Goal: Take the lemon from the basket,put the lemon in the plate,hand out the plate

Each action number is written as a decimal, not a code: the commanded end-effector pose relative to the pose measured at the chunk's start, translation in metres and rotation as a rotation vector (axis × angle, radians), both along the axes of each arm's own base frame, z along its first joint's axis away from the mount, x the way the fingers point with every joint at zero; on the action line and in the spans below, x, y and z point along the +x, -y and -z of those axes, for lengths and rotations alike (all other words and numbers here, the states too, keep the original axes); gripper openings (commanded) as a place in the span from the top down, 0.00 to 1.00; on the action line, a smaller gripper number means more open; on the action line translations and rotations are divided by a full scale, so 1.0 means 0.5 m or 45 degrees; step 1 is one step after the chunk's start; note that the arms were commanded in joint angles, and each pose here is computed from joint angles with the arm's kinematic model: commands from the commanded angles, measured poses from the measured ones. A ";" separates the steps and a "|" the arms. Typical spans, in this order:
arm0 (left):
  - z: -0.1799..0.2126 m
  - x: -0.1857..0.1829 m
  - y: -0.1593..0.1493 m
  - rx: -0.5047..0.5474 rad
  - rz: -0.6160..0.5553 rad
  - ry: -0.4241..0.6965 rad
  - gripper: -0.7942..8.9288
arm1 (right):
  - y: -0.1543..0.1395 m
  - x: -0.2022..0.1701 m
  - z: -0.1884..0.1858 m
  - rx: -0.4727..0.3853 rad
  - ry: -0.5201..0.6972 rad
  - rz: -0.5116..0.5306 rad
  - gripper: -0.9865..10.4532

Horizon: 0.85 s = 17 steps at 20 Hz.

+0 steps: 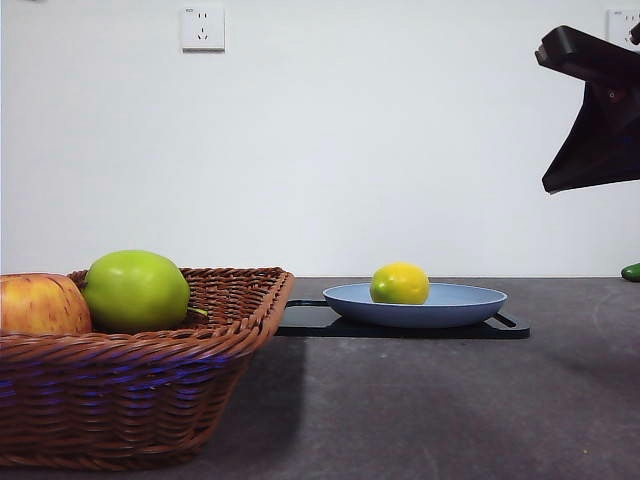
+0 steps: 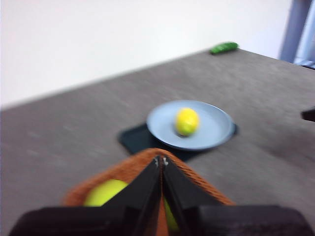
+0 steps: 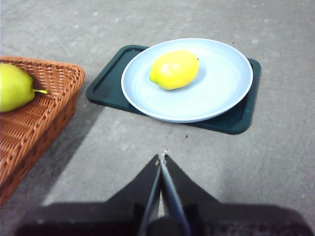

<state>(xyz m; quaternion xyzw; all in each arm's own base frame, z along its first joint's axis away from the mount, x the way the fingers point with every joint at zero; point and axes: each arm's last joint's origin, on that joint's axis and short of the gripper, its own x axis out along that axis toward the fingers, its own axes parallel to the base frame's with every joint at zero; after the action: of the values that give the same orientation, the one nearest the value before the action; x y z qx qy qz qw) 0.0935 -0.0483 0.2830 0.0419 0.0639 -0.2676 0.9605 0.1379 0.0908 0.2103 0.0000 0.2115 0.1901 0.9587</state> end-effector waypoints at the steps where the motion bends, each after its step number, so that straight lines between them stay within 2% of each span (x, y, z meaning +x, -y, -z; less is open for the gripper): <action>1: 0.006 -0.035 -0.038 0.055 -0.167 0.114 0.91 | -0.004 0.001 -0.007 0.023 0.015 0.001 0.91; 4: 0.058 -0.045 -0.072 0.032 -0.438 0.199 0.91 | -0.004 0.001 -0.007 0.023 0.014 0.000 0.91; 8: 0.154 -0.022 -0.091 -0.014 -0.615 0.170 0.91 | -0.004 0.001 -0.007 0.023 0.015 0.000 0.91; 10: 0.201 -0.007 -0.095 -0.058 -0.652 0.091 0.91 | -0.004 0.001 -0.007 0.023 0.015 0.000 0.91; 14: 0.269 0.005 -0.098 -0.045 -0.676 -0.043 0.91 | -0.004 0.001 -0.007 0.023 0.015 0.000 0.91; 17: 0.267 0.006 -0.098 -0.049 -0.675 -0.032 0.91 | -0.004 0.001 -0.007 0.023 0.015 0.000 0.91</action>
<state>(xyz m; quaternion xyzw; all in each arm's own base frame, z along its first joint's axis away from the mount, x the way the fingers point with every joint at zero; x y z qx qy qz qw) 0.0956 0.0002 0.1519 0.0056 0.0821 -0.0101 0.9966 0.1378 0.0908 0.2104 0.0001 0.2114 0.1901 0.9587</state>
